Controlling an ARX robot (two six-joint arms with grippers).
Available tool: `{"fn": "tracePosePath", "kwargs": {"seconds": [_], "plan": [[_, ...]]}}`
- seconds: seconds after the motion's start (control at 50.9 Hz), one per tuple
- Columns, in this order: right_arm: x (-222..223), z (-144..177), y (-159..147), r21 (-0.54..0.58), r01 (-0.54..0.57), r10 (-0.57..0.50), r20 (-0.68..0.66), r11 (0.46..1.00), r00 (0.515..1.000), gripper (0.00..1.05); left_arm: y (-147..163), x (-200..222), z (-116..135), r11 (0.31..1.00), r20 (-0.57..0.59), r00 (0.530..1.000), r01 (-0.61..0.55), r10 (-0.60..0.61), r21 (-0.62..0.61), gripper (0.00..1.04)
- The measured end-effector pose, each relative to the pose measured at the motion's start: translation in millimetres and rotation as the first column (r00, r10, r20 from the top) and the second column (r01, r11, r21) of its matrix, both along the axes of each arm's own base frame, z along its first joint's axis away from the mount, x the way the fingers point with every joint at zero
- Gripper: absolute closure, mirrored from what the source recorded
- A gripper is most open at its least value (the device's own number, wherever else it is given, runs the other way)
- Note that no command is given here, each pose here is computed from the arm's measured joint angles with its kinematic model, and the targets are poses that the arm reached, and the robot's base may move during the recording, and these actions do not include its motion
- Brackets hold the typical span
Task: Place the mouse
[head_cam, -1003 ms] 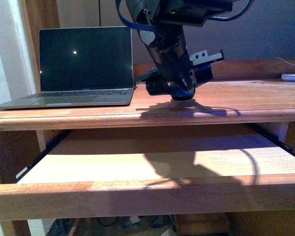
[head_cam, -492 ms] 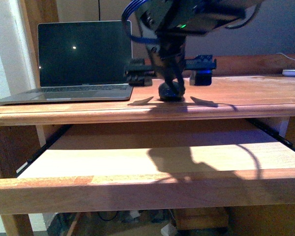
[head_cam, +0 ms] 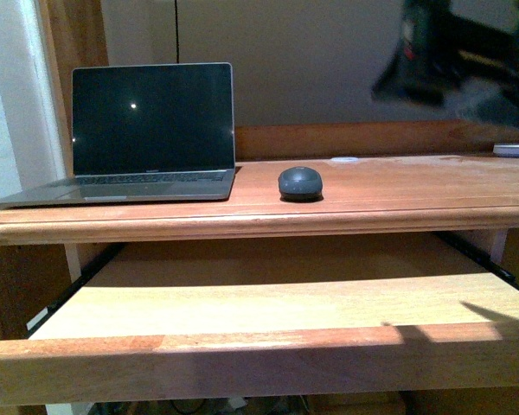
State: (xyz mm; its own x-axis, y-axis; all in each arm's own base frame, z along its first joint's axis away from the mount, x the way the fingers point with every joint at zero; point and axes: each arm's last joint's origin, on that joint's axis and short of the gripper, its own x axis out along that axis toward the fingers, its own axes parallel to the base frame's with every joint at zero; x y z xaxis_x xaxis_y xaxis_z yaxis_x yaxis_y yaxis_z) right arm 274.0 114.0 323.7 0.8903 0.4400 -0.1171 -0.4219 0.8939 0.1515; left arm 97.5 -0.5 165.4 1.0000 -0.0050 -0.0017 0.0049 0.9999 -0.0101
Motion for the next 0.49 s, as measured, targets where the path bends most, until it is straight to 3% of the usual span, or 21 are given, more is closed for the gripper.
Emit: {"fn": "tracePosePath", "kwargs": {"seconds": [0.216, 0.492], "plan": [[-61, -81, -43, -0.12, -0.146, 0.132, -0.117, 0.982, 0.984, 0.07, 0, 0, 0, 1.0, 0.0, 1.0, 0.0, 0.0, 0.0, 0.08], [-81, -128, -40, -0.185, -0.165, 0.129, -0.194, 0.969, 0.972, 0.07, 0, 0, 0, 1.0, 0.0, 1.0, 0.0, 0.0, 0.0, 0.08]]}}
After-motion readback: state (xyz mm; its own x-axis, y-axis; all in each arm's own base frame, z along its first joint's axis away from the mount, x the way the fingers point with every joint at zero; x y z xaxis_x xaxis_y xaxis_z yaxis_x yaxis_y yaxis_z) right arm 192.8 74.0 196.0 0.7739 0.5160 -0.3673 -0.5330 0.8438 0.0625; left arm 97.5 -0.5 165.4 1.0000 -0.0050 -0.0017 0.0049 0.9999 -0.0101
